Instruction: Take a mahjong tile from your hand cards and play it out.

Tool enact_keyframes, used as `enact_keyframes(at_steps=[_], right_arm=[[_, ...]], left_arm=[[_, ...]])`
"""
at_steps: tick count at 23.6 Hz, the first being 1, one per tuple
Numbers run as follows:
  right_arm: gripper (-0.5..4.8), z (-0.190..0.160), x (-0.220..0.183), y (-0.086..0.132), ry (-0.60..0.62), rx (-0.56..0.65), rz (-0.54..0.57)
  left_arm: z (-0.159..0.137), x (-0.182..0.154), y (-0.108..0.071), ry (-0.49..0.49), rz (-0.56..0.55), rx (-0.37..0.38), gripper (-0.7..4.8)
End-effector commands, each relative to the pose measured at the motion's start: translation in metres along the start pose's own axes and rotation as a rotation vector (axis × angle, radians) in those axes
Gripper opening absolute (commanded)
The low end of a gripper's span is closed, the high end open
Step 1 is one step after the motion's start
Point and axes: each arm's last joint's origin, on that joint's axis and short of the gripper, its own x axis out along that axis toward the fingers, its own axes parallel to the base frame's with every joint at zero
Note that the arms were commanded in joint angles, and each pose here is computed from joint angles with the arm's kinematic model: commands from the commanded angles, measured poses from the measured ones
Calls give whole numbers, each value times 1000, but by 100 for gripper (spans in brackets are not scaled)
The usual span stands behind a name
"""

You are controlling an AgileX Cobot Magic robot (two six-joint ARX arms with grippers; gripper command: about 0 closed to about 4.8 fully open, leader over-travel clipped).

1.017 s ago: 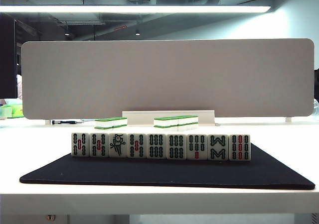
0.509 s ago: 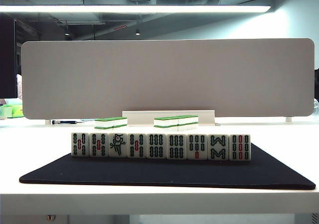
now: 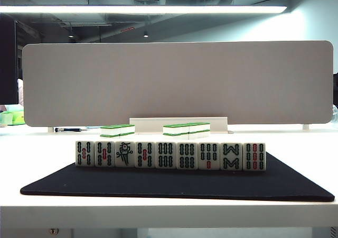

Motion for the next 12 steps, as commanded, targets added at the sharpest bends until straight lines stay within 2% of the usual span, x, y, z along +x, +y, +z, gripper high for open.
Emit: enact_keyframes(at_steps=[1,12], right_arm=[[-1,8,-2,2,-3,2,19],[0,32,0,7,86,-3,75]], left_arm=[[5,-1,-3,-7,-58,-11,30],[21,-8,-6,-45,-72,-4,30]])
